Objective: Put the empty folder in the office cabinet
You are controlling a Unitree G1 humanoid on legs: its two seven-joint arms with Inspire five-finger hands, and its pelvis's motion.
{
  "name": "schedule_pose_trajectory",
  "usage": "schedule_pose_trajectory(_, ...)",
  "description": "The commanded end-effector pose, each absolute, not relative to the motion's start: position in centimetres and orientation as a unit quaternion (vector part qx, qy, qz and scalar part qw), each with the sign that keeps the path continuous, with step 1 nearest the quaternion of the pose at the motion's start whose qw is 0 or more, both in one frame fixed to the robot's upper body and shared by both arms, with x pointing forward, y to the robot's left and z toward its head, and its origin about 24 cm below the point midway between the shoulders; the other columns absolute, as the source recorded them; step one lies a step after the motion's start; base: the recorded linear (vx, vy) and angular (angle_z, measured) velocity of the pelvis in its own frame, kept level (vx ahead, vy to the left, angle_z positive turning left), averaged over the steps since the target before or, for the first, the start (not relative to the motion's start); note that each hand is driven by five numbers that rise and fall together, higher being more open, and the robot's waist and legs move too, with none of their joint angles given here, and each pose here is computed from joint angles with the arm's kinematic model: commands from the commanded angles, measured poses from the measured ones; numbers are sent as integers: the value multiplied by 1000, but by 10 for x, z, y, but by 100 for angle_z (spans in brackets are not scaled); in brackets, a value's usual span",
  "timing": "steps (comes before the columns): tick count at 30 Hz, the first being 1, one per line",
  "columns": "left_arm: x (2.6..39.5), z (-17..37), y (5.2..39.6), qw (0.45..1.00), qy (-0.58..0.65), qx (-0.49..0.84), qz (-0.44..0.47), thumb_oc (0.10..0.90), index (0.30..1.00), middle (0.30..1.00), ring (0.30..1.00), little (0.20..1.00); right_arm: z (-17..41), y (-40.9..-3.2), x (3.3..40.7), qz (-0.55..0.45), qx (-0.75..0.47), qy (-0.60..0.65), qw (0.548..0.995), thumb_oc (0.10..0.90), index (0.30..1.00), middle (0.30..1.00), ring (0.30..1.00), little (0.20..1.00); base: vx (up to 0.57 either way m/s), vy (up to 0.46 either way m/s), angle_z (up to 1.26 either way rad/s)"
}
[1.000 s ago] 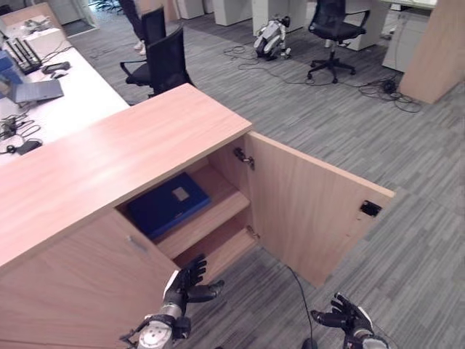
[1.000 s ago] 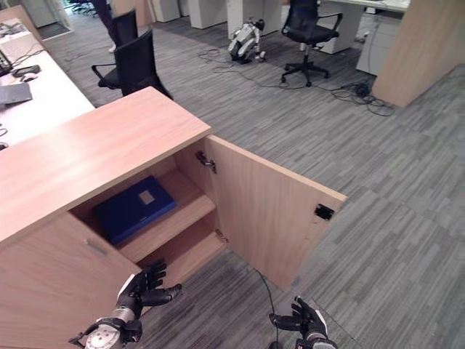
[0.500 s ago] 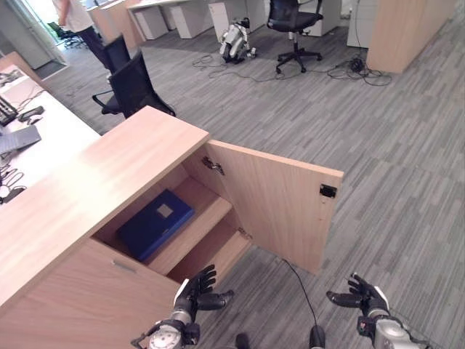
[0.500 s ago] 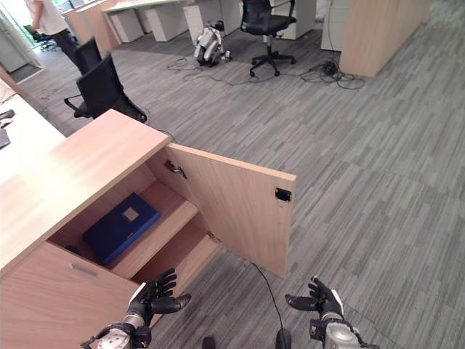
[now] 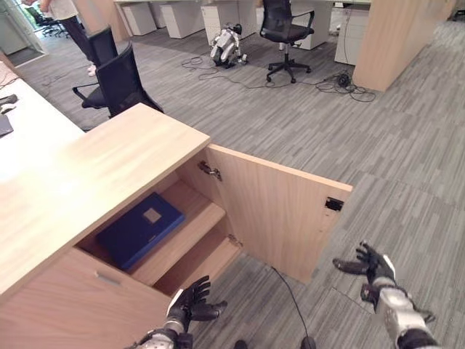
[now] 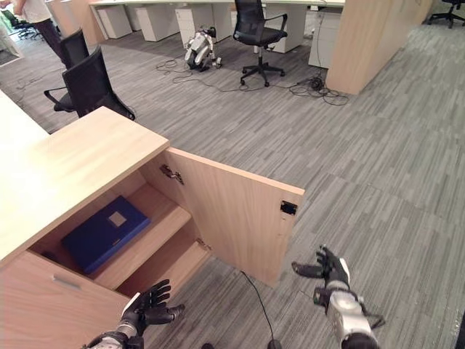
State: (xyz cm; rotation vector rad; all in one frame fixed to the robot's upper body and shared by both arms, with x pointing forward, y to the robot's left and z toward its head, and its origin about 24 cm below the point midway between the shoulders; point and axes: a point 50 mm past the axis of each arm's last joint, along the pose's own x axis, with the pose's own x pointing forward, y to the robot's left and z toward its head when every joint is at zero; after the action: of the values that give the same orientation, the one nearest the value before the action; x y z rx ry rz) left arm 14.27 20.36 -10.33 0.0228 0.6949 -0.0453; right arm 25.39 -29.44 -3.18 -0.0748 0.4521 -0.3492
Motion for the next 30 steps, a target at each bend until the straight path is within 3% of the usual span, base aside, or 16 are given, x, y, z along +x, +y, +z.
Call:
schedule_pose_trajectory(1, 170, -79, 224, 961, 269, 60, -31, 800, 900, 900, 900, 900, 21, -288, 296, -149, -39, 98, 983, 800, 900, 900, 900, 900, -10, 31, 3)
schedule_pose_trajectory(13, 161, -85, 226, 956, 287, 60, -20, 800, 900, 900, 900, 900, 49, -214, 322, -15, -14, 21, 1000, 800, 900, 900, 900, 900, -8, 5, 2)
schedule_pose_trajectory(30, 162, -84, 235, 958, 281, 61, 20, 800, 900, 900, 900, 900, 24, -158, 285, 123, -14, 38, 992, 800, 900, 900, 900, 900, -48, -15, 12)
